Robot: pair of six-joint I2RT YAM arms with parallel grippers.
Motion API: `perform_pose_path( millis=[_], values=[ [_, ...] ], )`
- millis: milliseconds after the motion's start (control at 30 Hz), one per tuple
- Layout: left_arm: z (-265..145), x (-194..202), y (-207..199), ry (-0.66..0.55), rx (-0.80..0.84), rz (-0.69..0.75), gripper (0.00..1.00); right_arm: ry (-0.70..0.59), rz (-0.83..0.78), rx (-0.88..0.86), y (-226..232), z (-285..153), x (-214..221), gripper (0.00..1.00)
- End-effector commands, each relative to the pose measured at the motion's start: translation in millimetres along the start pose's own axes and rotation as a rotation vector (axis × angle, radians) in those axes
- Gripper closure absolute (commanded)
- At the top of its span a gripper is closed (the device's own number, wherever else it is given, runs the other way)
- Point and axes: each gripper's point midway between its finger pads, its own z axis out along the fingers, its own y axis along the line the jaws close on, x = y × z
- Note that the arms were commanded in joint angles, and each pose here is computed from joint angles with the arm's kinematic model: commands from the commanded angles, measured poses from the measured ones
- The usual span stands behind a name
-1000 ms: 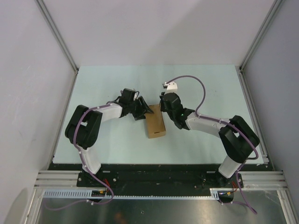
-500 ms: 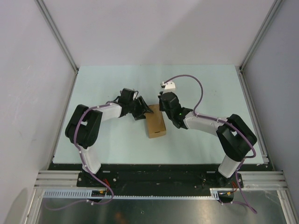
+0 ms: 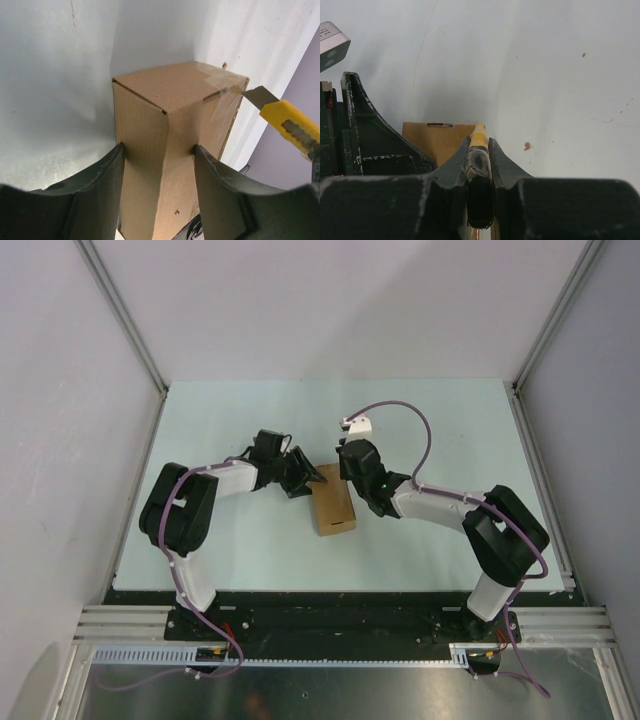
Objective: Unpack the express box
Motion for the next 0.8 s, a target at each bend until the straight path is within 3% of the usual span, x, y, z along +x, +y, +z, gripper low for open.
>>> perform_pose_path(
  millis=[0,767],
  values=[
    [7,8,54,0.002,-0.169,-0.132,0.67,0.029,-0.035,0.039,-7,-8,8,1.00],
    [10,10,72,0.000,-0.216,-0.241,0.70,0.080,-0.026,0.003,-6,-38,23,1.00]
  ],
)
